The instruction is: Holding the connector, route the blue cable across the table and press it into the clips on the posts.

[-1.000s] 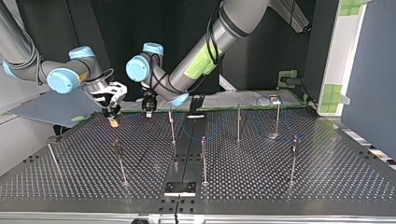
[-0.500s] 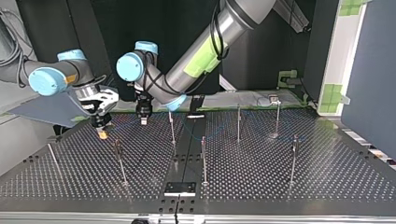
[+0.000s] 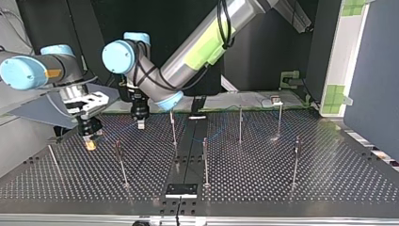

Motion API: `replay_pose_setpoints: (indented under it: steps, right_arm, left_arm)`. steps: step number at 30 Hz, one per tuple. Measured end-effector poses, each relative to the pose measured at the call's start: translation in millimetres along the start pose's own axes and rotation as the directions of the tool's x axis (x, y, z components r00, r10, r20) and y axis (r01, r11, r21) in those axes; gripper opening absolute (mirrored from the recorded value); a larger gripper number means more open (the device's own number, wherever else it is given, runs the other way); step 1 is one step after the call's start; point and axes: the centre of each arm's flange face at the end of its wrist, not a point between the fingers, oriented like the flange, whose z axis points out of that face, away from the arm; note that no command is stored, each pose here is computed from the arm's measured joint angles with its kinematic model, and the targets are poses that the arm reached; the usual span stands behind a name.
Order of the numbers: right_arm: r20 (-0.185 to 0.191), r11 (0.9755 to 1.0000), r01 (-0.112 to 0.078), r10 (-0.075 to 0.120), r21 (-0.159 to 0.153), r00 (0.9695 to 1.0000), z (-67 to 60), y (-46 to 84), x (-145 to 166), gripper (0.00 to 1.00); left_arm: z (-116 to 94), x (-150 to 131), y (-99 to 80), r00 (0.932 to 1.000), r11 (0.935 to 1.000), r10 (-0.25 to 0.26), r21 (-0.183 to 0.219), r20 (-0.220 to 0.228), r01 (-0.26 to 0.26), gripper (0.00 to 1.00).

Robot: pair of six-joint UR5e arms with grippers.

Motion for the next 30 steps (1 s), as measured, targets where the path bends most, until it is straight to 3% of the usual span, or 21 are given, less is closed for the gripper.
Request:
replay_pose_setpoints:
  steps: [13, 19, 26, 30]
  right_arm:
    - [-0.028, 0.9999, 0.010, -0.009, 0.014, 0.9996, 4.4, -4.8, 16.9, 0.00]
    - [-0.045, 0.9995, 0.018, -0.016, 0.027, 0.9988, 8.2, -6.8, 27.4, 0.00]
    - [-0.048, 0.9984, 0.026, -0.024, 0.050, 0.9986, 10.1, -10.2, 33.1, 0.00]
    - [-0.050, 0.9982, 0.028, -0.025, 0.052, 0.9984, 10.6, -10.8, 34.7, 0.00]
  left_arm:
    - [-8.9, -14.0, -8.8, 0.9996, 0.9998, -0.018, 0.004, 0.024, 0.017, 0.00]
    - [4.1, -29.4, -13.0, 0.9968, 0.9987, -0.043, 0.030, 0.068, 0.041, 0.00]
    - [17.2, -43.6, -16.1, 0.9880, 0.9952, -0.089, 0.051, 0.126, 0.083, 0.00]
    - [24.1, -46.1, -12.3, 0.9861, 0.9945, -0.096, 0.055, 0.135, 0.090, 0.00]
